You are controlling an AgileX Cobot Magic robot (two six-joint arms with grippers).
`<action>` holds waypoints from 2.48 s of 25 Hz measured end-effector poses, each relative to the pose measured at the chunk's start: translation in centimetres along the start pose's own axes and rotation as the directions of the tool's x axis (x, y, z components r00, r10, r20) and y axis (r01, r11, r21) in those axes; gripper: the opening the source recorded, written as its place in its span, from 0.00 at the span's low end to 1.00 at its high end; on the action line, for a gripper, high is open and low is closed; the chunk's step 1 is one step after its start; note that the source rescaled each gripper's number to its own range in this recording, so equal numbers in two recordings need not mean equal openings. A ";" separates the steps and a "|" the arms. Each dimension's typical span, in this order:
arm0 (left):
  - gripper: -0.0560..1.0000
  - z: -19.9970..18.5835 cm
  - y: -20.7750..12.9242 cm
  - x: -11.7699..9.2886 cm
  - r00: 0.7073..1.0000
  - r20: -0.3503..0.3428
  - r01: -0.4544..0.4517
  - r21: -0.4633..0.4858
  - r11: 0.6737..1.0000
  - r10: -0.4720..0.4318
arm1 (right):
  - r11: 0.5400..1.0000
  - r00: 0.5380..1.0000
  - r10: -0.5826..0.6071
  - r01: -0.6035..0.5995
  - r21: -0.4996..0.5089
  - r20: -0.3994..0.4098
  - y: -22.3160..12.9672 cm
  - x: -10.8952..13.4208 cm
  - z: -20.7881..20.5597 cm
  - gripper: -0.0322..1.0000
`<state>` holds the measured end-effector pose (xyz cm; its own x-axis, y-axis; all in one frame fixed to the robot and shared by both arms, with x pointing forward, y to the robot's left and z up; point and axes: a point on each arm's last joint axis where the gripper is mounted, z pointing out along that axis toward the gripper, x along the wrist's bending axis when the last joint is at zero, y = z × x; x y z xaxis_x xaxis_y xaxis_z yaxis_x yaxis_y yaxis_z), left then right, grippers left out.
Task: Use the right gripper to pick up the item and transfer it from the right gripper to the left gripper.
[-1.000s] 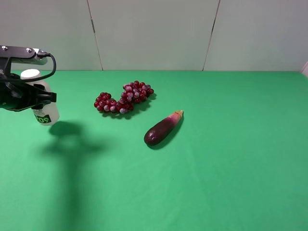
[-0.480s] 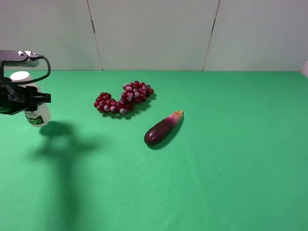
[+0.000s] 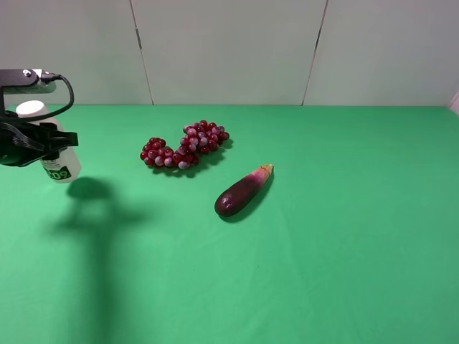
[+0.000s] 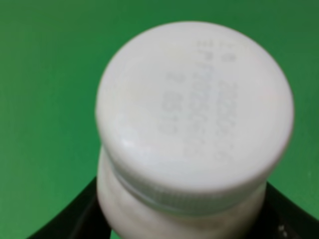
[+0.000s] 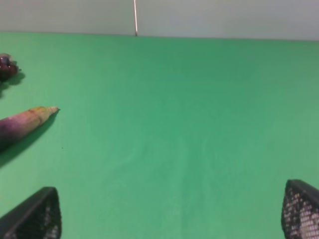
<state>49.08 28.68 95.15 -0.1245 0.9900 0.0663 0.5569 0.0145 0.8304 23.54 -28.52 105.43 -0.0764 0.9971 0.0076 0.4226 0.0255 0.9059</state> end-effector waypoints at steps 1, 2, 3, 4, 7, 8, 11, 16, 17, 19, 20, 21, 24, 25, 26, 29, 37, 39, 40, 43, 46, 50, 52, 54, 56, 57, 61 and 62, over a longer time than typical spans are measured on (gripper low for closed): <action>0.05 0.1 -0.1 0.0 1.000 0.002 -0.003 0.001 1.000 0.003 | 1.000 1.000 0.000 0.000 0.000 0.000 0.0 0.0 0.0 0.89; 0.05 0.4 -0.2 -0.1 1.000 0.004 -0.005 0.006 1.000 0.005 | 1.000 1.000 0.000 0.000 0.000 0.000 0.0 0.0 0.0 0.89; 0.05 0.7 -0.5 -0.2 1.000 0.004 -0.004 0.020 1.000 0.004 | 1.000 1.000 0.000 0.000 0.000 0.000 0.0 0.0 0.0 0.89; 0.05 0.9 -0.8 -0.3 1.000 0.006 0.002 0.033 0.999 -0.003 | 1.000 1.000 0.000 0.000 0.000 0.000 0.0 0.0 0.0 0.89; 0.05 1.7 -1.6 -0.4 1.000 0.007 0.030 0.056 0.998 -0.030 | 1.000 1.000 0.000 0.000 0.000 0.000 0.0 0.0 0.0 0.89; 0.05 1.8 -1.6 -0.5 0.999 0.010 0.037 0.052 0.998 -0.038 | 1.000 1.000 0.000 0.000 0.000 0.000 0.0 0.0 0.0 0.89; 0.05 1.9 -1.5 -0.7 0.999 0.029 0.040 0.033 0.999 -0.041 | 1.000 1.000 0.000 0.000 0.000 0.000 0.0 0.0 0.0 0.89; 0.05 1.8 -1.6 -0.7 0.999 0.038 0.023 0.022 0.999 -0.024 | 1.000 1.000 0.001 -0.001 -0.001 -0.001 0.0 0.0 0.0 0.89; 0.05 1.7 -1.8 -0.6 0.999 0.036 0.020 0.023 1.000 -0.021 | 1.000 1.000 0.001 -0.001 -0.001 -0.001 0.0 0.0 0.0 0.89; 0.06 1.7 -2.1 -0.5 0.999 0.029 0.016 0.022 1.000 -0.017 | 1.000 1.000 0.001 -0.001 -0.001 -0.001 0.0 0.0 0.0 0.89; 0.13 1.6 -2.1 -0.5 1.000 0.025 0.017 0.016 1.000 -0.017 | 1.000 1.000 0.001 -0.001 -0.001 -0.001 0.0 0.0 0.0 0.89; 0.24 1.6 -2.0 -0.4 1.000 0.021 0.015 0.002 1.000 -0.015 | 1.000 1.000 0.001 -0.001 -0.001 -0.001 0.0 0.0 0.0 0.89; 0.74 1.6 -1.7 -0.3 1.000 0.012 0.021 -0.025 0.999 -0.021 | 1.000 1.000 0.001 -0.001 -0.001 -0.001 0.0 0.0 0.0 0.89; 0.83 1.6 -1.7 -0.3 1.000 0.012 0.026 -0.027 0.999 -0.025 | 1.000 1.000 0.001 -0.001 -0.001 -0.001 0.0 0.0 0.0 0.89; 0.89 1.6 -1.7 -0.3 0.999 0.012 0.030 -0.026 0.999 -0.030 | 1.000 1.000 0.001 -0.001 -0.001 -0.001 0.0 0.0 0.0 0.89; 0.97 1.5 -1.6 -0.3 0.999 0.012 0.035 -0.029 0.999 -0.034 | 1.000 1.000 0.001 -0.001 -0.001 -0.001 0.0 0.0 0.0 0.89; 1.00 -0.6 0.8 -0.1 0.999 0.032 -0.012 -0.138 0.990 0.016 | 1.000 1.000 0.001 -0.001 -0.001 -0.001 0.0 0.0 0.0 0.89; 1.00 -1.5 2.0 -0.2 0.998 0.048 -0.035 -0.170 0.985 0.044 | 1.000 1.000 0.001 -0.001 -0.001 -0.001 0.0 0.0 0.0 0.89; 1.00 -1.9 2.6 -0.2 0.996 0.058 -0.050 -0.181 0.982 0.061 | 1.000 1.000 0.001 -0.001 -0.001 -0.001 0.0 0.0 0.0 0.89; 1.00 -3.5 4.6 -0.4 0.990 0.096 -0.084 -0.223 0.971 0.107 | 1.000 1.000 0.001 -0.001 -0.001 -0.001 0.0 0.0 0.0 0.89; 1.00 -5.5 6.8 -0.7 0.981 0.153 -0.077 -0.259 0.963 0.120 | 1.000 1.000 0.001 -0.001 -0.001 -0.001 0.0 0.0 0.0 0.89; 1.00 -8.7 9.3 -0.9 0.961 0.240 -0.066 -0.291 0.954 0.139 | 1.000 1.000 0.001 -0.001 -0.001 -0.001 0.0 0.0 0.0 0.89; 1.00 -10.2 10.3 -1.0 0.948 0.273 -0.076 -0.304 0.950 0.163 | 1.000 1.000 0.001 -0.001 -0.001 -0.001 0.0 0.0 0.0 0.89; 1.00 -11.7 11.2 -1.0 0.937 0.289 -0.095 -0.330 0.939 0.196 | 1.000 1.000 0.001 -0.001 -0.001 -0.002 0.0 0.0 0.0 0.89; 1.00 -12.8 11.6 -0.9 0.926 0.302 -0.118 -0.339 0.933 0.227 | 1.000 1.000 0.001 -0.001 -0.001 -0.002 0.0 0.0 0.0 0.89; 1.00 -13.4 11.7 -0.9 0.922 0.306 -0.125 -0.345 0.930 0.237 | 1.000 1.000 0.001 -0.001 -0.001 -0.002 0.0 0.0 0.0 0.89; 1.00 -14.5 11.3 -0.5 0.911 0.327 -0.150 -0.306 0.940 0.251 | 1.000 1.000 0.001 -0.001 -0.001 -0.002 0.0 0.0 0.0 0.89; 1.00 -14.7 11.1 -0.2 0.913 0.325 -0.153 -0.289 0.945 0.247 | 1.000 1.000 0.001 -0.001 -0.001 -0.002 0.0 0.0 0.0 0.89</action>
<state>43.26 26.62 112.51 0.2912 0.9528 0.0858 0.3077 -0.1782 0.9346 23.54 -28.50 105.44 -0.0778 0.9969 0.0098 0.4216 0.0240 0.9065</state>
